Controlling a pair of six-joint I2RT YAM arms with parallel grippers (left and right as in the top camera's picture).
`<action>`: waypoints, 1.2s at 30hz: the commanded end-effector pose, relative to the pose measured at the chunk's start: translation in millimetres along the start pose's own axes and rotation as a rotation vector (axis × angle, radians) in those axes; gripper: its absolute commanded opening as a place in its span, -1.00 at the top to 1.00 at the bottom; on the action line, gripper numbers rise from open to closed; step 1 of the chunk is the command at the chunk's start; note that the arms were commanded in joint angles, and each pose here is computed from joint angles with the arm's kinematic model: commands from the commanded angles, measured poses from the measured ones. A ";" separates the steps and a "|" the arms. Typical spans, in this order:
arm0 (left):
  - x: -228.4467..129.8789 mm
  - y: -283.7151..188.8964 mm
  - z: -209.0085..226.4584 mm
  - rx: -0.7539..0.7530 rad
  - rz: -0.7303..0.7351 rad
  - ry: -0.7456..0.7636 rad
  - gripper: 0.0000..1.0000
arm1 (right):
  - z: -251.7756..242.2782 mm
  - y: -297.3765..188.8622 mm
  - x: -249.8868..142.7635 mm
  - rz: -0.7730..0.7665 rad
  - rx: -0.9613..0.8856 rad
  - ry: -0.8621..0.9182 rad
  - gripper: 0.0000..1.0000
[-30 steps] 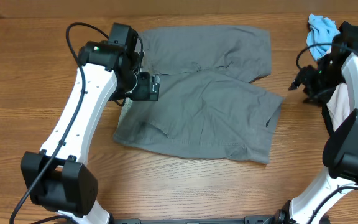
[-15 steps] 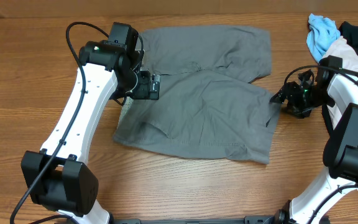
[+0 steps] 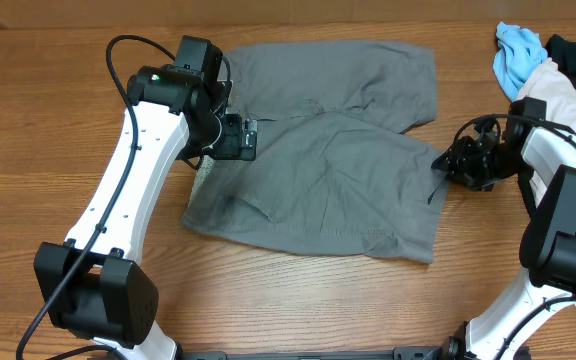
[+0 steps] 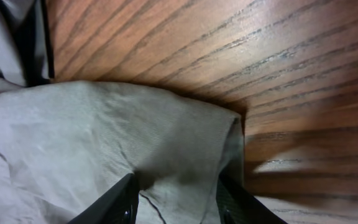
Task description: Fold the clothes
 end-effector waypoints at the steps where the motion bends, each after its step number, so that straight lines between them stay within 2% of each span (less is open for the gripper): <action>1: 1.9 -0.6 0.0 -0.008 -0.001 0.004 -1.00 | 0.9 3.8 -2.1 -0.005 0.009 -0.016 0.10; 4: 1.8 -0.5 0.0 -0.008 0.000 0.004 -0.99 | 8.5 2.2 2.9 -0.023 0.054 -0.026 0.34; 5: 1.8 -0.5 0.0 -0.008 0.000 0.004 -1.00 | 11.6 0.7 5.3 -0.030 0.071 -0.029 0.53; 6: 1.8 -0.5 0.0 -0.008 0.000 0.004 -0.99 | 13.4 -1.8 8.9 -0.040 0.082 -0.032 0.83; 7: 1.9 -0.6 0.0 -0.008 -0.001 0.004 -1.00 | 14.0 -4.8 12.2 -0.048 0.086 -0.033 0.92; 18: 1.8 -0.5 0.0 -0.008 0.000 0.004 -1.00 | 11.0 -48.1 59.5 -0.173 0.019 -0.065 0.93; 27: 1.8 -0.6 0.0 -0.008 -0.001 0.004 -1.00 | 0.0 -53.3 85.7 -0.276 -0.083 -0.120 0.92; 28: 1.9 -0.6 0.0 -0.008 -0.001 0.004 -1.00 | 0.0 -53.3 85.9 -0.277 -0.083 -0.121 0.85; 29: 1.8 -0.5 0.0 -0.008 0.000 0.004 -0.99 | -0.2 -53.4 85.7 -0.277 -0.083 -0.120 0.38; 30: 1.8 -0.5 0.0 -0.008 0.000 0.004 -1.00 | -0.4 -53.2 85.2 -0.274 -0.084 -0.119 -0.20; 31: 1.8 -0.6 0.0 -0.008 -0.001 0.004 -0.99 | -0.9 -53.5 84.8 -0.272 -0.089 -0.117 -0.40; 33: 1.8 -0.6 0.0 -0.008 -0.001 0.004 -1.00 | -2.7 -58.5 83.7 -0.265 -0.100 -0.105 -0.50; 36: 1.8 -0.6 0.0 -0.008 -0.001 0.004 -1.00 | 4.9 -74.7 80.1 -0.229 -0.103 -0.078 -0.52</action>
Point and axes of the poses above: each gripper's point midway between its finger pads, its own y axis out along the fingers, its own z axis along the line the jaws close on, x = y × z, the point moved 2 cm from there along -y, back along the fingers, and after that the axes turned 12 degrees about -y, right-handed, at the moved point
